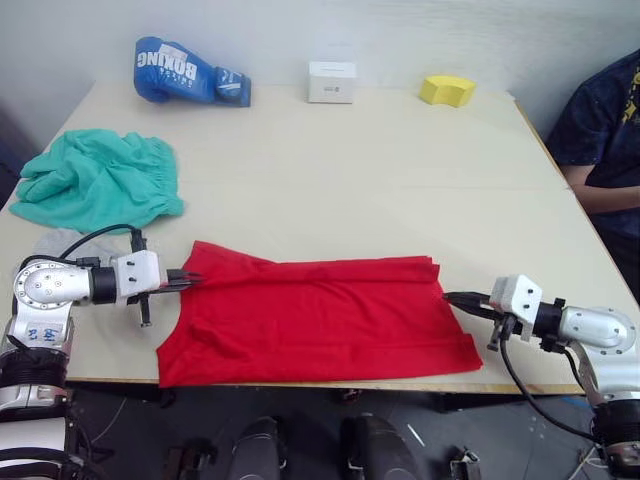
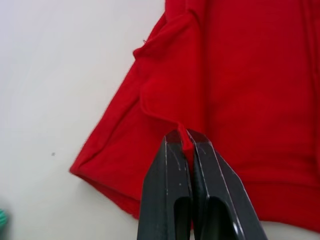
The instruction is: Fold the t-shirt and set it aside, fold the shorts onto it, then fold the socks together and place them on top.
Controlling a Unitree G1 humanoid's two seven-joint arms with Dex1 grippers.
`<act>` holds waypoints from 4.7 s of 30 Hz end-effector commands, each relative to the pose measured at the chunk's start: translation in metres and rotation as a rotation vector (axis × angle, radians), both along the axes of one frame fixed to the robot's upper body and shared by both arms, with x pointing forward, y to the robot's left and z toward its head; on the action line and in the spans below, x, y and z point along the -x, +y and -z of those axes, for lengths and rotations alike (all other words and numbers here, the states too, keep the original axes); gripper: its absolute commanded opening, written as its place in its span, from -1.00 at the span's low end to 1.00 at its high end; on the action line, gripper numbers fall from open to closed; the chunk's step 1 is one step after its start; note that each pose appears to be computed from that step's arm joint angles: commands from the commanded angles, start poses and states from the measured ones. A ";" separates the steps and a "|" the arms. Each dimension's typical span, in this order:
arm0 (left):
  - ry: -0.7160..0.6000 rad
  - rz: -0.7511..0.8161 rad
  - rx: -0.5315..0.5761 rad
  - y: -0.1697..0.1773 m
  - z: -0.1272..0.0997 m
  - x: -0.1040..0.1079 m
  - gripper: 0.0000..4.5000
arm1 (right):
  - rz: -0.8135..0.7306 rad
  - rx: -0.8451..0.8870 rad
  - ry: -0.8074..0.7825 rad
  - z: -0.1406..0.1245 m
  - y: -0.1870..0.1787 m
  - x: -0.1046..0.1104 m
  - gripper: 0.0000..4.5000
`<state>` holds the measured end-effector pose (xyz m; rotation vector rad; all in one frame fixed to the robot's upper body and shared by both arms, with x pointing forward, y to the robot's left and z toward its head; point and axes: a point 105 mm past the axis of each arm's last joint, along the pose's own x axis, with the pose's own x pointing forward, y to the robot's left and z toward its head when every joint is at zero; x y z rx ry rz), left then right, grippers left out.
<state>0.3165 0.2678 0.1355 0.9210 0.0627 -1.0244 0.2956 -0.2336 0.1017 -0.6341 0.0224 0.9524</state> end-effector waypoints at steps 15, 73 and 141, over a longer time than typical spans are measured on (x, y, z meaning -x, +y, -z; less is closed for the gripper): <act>-0.205 0.107 -0.221 0.001 0.005 0.003 -1.00 | 0.042 -0.100 0.036 -0.048 0.008 -0.041 0.08; -0.471 0.182 -0.489 0.037 0.027 0.037 -0.32 | -0.154 0.247 -0.323 -0.001 0.008 -0.023 -0.15; 0.247 0.011 0.550 -0.070 -0.038 0.065 1.00 | 0.078 -0.142 0.407 -0.042 0.018 -0.082 0.95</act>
